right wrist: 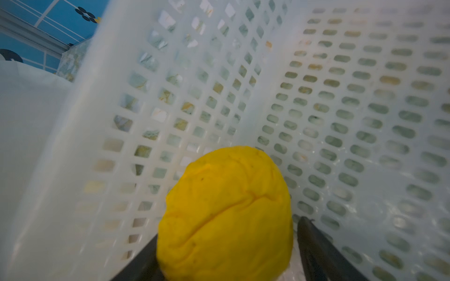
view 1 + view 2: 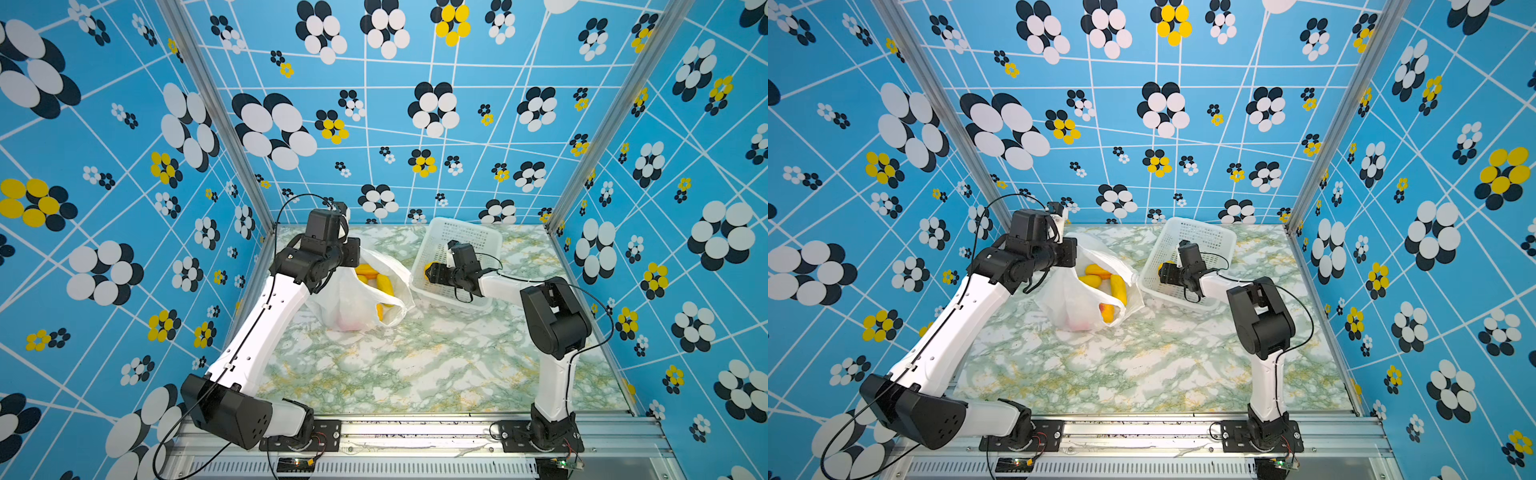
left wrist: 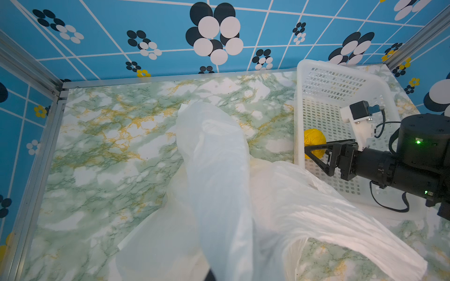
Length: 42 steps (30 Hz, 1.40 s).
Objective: Untie the knot of the plastic bag and take out the fruit
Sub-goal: 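Lift the yellow fruit out and drop it into the white basket with the right gripper, then move the right gripper back over the bag mouth toward the remaining fruit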
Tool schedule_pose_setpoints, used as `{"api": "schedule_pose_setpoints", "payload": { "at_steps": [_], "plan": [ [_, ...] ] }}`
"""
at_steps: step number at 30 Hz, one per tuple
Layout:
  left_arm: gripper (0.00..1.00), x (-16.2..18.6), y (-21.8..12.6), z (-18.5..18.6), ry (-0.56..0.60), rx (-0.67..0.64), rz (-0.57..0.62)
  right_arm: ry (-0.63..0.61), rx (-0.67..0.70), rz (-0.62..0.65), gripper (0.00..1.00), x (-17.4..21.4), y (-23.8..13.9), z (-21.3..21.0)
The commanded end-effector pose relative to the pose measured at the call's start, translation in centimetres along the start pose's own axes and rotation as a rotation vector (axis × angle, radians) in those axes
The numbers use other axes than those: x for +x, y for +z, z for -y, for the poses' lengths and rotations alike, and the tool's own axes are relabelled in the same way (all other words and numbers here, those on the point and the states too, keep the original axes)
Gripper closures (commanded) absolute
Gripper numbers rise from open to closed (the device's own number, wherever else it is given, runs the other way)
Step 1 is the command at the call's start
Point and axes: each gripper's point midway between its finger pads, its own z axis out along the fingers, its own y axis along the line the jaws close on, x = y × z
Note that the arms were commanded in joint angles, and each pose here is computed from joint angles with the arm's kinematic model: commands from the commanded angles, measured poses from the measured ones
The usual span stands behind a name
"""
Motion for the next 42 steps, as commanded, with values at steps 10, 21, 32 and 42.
{"api": "schedule_pose_setpoints", "payload": {
  "at_steps": [10,21,32,42],
  "plan": [
    [1.00,-0.6,-0.7,-0.1,0.001,0.007,0.021,-0.041,-0.143,0.248,0.14,-3.4,-8.5,-3.6],
    [1.00,-0.7,-0.9,-0.2,0.004,0.002,0.028,-0.440,-0.430,0.419,0.50,-0.3,-17.1,-14.3],
    [1.00,-1.0,-1.6,-0.3,0.009,-0.004,0.048,-0.772,-0.602,0.370,0.59,6.5,-17.4,-20.5],
    [1.00,-1.2,-2.0,-0.3,0.009,-0.004,0.059,-0.971,-0.717,0.282,0.49,12.1,-16.3,-23.5]
  ]
}}
